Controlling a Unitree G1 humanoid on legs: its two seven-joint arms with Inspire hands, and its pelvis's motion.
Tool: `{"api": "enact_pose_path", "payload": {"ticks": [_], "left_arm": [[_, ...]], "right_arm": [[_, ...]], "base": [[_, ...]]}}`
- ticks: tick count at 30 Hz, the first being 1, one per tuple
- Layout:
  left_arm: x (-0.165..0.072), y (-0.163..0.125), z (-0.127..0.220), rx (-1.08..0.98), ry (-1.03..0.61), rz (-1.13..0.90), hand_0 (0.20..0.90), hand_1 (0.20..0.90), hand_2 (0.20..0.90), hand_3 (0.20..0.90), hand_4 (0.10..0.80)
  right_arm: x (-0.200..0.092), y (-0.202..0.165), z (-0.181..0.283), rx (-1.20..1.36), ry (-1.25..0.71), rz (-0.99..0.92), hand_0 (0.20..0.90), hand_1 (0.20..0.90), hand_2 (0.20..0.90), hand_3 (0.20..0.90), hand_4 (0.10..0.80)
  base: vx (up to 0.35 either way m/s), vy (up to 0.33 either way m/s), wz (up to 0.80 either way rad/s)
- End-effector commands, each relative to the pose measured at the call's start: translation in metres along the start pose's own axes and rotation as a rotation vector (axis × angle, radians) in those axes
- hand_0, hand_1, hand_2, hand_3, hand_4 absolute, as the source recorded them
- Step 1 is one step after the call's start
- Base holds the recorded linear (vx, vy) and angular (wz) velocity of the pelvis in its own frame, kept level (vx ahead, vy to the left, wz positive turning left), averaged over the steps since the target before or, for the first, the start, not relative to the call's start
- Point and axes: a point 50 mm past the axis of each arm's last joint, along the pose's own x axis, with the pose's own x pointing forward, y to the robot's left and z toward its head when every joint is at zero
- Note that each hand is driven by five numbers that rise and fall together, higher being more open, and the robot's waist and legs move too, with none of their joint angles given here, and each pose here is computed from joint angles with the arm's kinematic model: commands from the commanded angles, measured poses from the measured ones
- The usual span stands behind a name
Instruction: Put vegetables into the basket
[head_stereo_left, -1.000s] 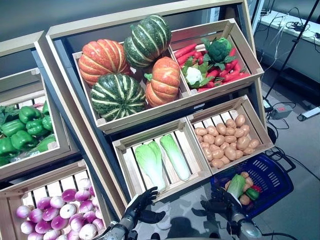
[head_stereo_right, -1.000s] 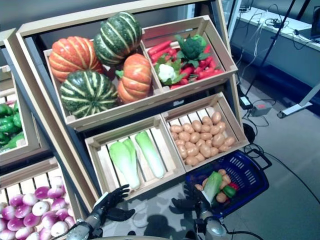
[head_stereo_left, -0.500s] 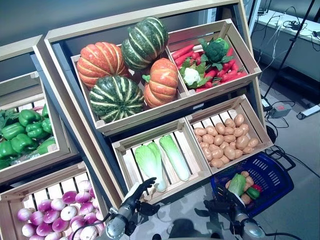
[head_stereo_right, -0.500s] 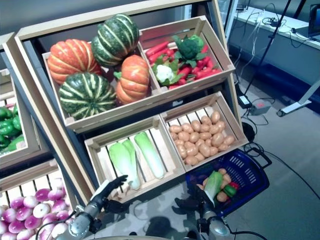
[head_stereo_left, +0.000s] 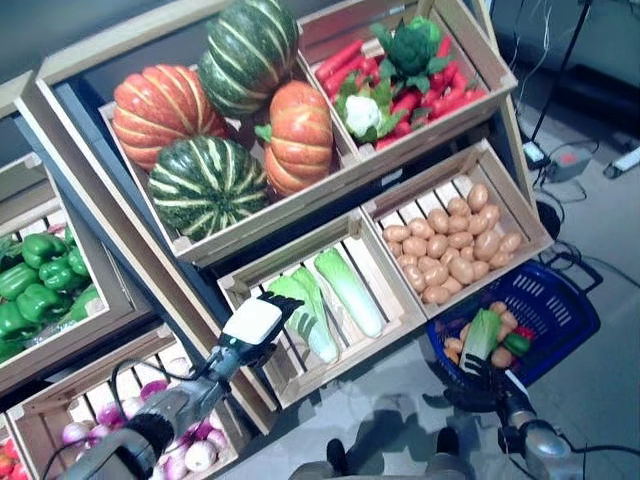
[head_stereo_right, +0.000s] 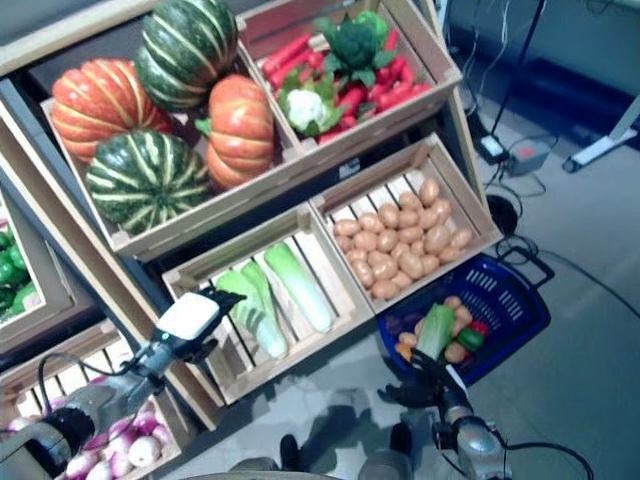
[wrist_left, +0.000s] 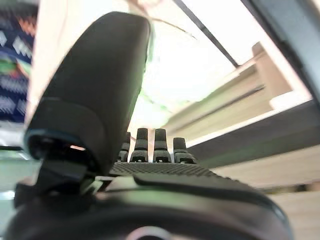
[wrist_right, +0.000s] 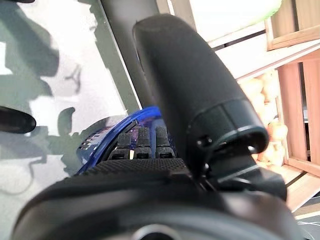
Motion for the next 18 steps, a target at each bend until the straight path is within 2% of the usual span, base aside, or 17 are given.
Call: {"api": "enact_pose_path", "payload": {"ticks": [1, 10, 18], "left_arm": [[0.000, 0.039, -0.050, 0.140, 0.127, 0.126, 0.900, 0.900, 0.900, 0.900, 0.800], [0.010, 0.078, -0.075, 0.271, 0.104, 0.146, 0.900, 0.900, 0.900, 0.900, 0.800], [0.006, 0.088, -0.084, 0.341, 0.101, 0.153, 0.900, 0.900, 0.900, 0.900, 0.800]], "right_arm": [[0.014, 0.000, 0.045, -0.034, -0.183, 0.055, 0.900, 0.900, 0.900, 0.900, 0.800], [0.024, -0.015, 0.083, -0.046, -0.258, 0.026, 0.900, 0.900, 0.900, 0.900, 0.800], [0.025, -0.018, 0.092, -0.047, -0.277, 0.030, 0.900, 0.900, 0.900, 0.900, 0.800]], "base": [[-0.122, 0.004, -0.09], [-0.127, -0.007, -0.01], [-0.028, -0.002, 0.02]]}}
